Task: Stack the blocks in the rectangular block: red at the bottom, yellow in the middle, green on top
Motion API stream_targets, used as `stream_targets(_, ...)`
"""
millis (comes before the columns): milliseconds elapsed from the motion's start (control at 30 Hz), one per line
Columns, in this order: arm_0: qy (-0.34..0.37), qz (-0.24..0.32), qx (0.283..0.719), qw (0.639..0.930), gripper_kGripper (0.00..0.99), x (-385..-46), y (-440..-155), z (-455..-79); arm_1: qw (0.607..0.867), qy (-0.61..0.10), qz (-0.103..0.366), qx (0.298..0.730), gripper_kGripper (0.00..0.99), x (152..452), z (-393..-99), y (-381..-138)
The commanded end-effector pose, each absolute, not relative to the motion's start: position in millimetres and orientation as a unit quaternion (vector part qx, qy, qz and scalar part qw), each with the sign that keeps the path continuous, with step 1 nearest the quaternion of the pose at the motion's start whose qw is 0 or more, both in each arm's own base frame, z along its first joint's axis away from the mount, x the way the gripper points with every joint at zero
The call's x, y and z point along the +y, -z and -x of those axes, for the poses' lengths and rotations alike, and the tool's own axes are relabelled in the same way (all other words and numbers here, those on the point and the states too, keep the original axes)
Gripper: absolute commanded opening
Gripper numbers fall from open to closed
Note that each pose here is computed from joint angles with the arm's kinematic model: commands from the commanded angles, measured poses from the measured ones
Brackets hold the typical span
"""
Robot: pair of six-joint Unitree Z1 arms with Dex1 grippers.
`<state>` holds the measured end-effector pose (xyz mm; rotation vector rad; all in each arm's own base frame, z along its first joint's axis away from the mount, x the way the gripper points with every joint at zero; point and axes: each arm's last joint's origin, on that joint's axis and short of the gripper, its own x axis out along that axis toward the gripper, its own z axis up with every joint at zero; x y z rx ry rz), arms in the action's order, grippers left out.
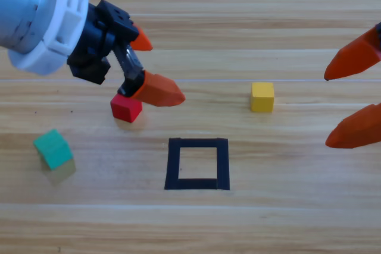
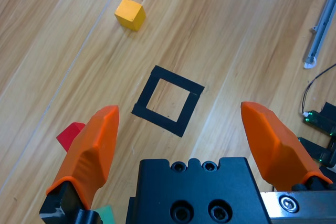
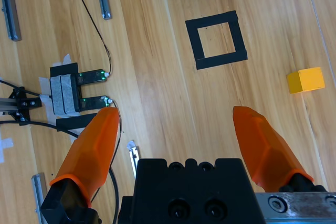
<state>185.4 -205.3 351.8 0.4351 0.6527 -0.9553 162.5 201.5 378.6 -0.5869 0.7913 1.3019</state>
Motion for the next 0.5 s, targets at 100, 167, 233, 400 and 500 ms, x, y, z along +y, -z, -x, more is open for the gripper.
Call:
stream_targets(100,0.446,-0.212,0.328,0.806,0.99,-207,-341,-180,0.659,-0.59,0.269,0.382,0.957,222,-169,-353)
stream_targets(167,0.445,-0.213,0.331,0.804,0.99,-206,-340,-180,0.665,-0.578,0.264,0.393,0.957,224,-172,-351)
stream_targets(233,0.444,-0.214,0.332,0.804,0.99,-205,-339,-180,0.678,-0.554,0.254,0.41,0.957,231,-180,-347)
stream_targets(400,0.443,-0.216,0.335,0.803,0.99,-204,-337,-179,0.763,-0.405,0.257,0.433,0.959,245,-212,-332)
stream_targets(500,0.442,-0.216,0.335,0.804,0.99,-201,-340,-176,0.812,-0.303,0.241,0.437,0.959,256,-234,-326)
